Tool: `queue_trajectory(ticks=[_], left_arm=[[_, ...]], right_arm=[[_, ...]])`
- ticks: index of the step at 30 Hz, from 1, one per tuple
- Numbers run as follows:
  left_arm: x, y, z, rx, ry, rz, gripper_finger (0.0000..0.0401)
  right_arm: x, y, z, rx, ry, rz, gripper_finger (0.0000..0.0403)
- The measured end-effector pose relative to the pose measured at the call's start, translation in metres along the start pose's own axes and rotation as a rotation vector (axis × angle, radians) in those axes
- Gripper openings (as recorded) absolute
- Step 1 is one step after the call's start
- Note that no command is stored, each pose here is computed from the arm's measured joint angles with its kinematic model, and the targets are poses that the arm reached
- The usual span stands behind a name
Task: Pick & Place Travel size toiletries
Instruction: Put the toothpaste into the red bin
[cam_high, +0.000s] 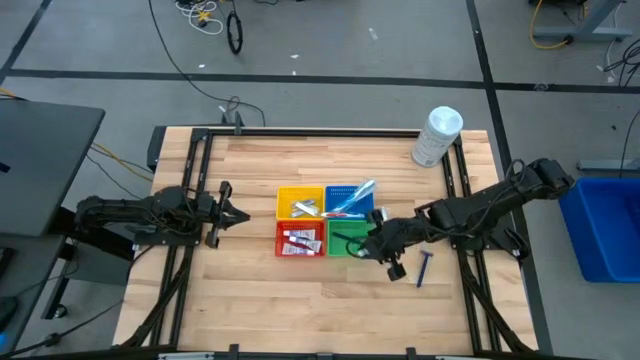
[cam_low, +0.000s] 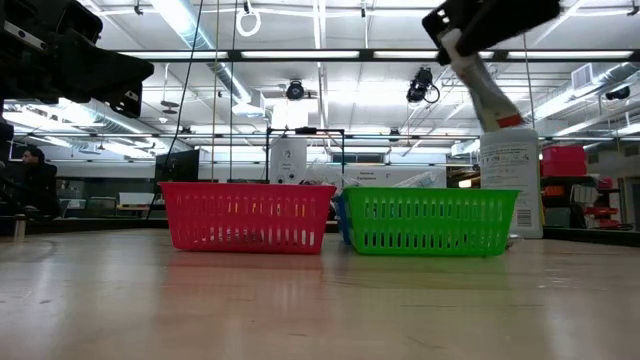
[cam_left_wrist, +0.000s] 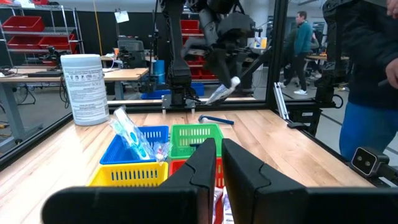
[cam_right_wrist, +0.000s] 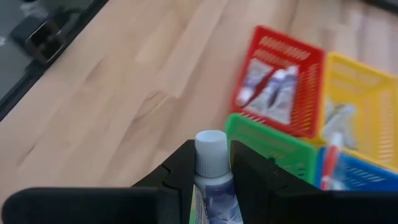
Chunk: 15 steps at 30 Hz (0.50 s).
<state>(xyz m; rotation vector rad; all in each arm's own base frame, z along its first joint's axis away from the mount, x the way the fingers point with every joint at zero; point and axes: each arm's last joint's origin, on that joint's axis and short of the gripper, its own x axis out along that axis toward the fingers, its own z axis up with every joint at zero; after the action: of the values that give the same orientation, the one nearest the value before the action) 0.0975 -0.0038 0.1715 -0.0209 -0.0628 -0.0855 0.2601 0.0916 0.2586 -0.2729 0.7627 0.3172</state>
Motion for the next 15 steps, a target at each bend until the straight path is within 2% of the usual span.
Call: queue_trajectory(ticks=[9,15], left_arm=[[0.000,0.000,0.000,0.000,0.001,0.001,0.0032],[0.000,0.000,0.000,0.000,0.001,0.001,0.0032]], right_arm=[[-0.016,-0.046,0.022,0.105,-0.101,-0.123,0.0099],[-0.026,-0.074,0.027,0.164,-0.143,-0.200,0.0095]])
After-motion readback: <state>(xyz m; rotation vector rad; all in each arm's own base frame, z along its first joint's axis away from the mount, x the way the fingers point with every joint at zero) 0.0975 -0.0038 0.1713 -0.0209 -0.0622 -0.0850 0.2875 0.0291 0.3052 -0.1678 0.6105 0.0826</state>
